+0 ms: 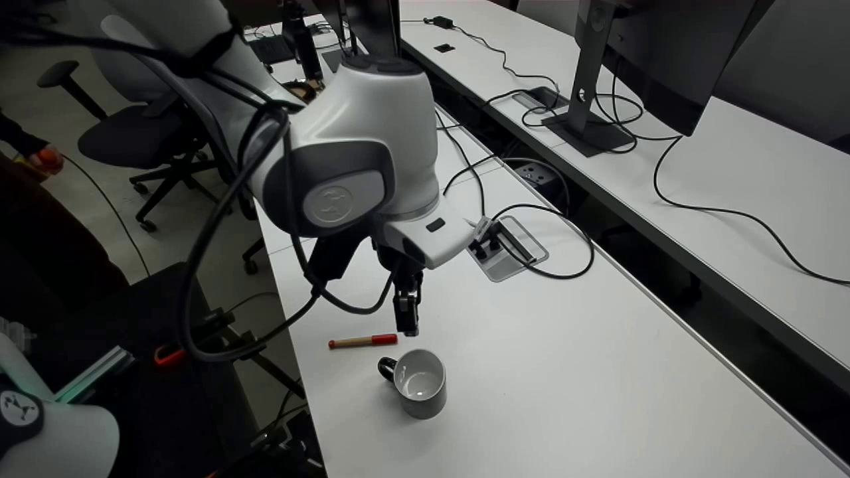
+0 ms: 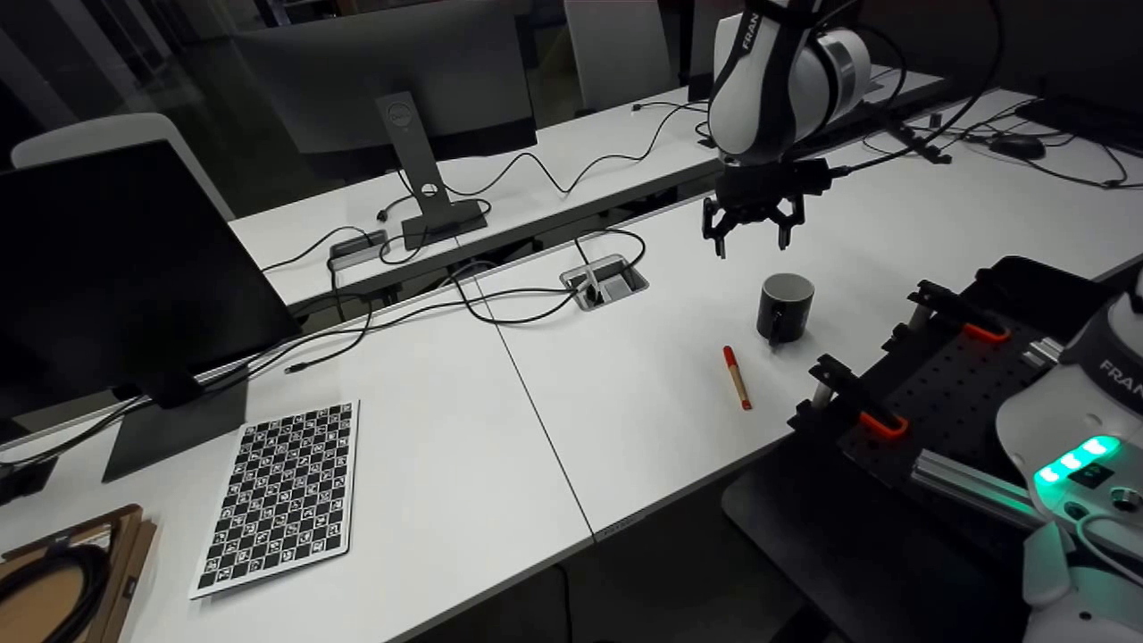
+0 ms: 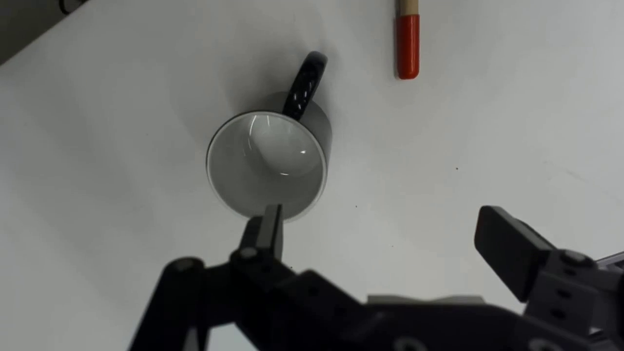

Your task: Pick up the black cup from the table and move it slightly to the left.

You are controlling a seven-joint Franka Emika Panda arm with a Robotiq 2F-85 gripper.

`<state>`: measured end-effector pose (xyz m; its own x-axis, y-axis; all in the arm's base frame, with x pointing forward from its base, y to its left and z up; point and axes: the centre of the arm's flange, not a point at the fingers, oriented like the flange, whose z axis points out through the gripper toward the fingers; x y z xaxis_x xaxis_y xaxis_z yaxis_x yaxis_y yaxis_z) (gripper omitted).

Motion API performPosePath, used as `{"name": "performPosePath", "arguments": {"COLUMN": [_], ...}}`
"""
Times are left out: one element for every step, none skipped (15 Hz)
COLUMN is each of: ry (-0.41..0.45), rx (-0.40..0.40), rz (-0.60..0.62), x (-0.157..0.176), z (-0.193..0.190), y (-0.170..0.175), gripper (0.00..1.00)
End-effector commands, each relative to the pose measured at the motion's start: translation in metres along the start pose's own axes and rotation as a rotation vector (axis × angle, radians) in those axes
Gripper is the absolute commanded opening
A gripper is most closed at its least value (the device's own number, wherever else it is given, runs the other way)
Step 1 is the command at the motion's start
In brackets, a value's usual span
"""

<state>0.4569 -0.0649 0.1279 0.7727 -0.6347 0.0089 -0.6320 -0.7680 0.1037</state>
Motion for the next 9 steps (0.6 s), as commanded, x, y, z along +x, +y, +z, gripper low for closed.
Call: {"name": "performPosePath", "arguments": {"ry": [-0.007, -0.012, -0.018, -0.029, -0.044, -0.061, -0.071, -0.084, -0.092], "rx": [-0.01, -0.016, -0.019, -0.018, -0.016, -0.012, -0.009, -0.006, -0.004], "rz": [0.064, 0.083, 0.096, 0.113, 0.127, 0.147, 0.163, 0.18, 0.192], "x": [0.011, 0.013, 0.014, 0.015, 0.016, 0.016, 0.015, 0.015, 0.015], "z": [0.024, 0.029, 0.033, 0.038, 0.042, 0.046, 0.049, 0.053, 0.056], "y": [0.002, 0.007, 0.009, 0.014, 0.016, 0.02, 0.021, 0.024, 0.025], "gripper": [1.0, 1.0, 1.0, 1.0, 1.0, 1.0, 1.0, 1.0, 1.0]}}
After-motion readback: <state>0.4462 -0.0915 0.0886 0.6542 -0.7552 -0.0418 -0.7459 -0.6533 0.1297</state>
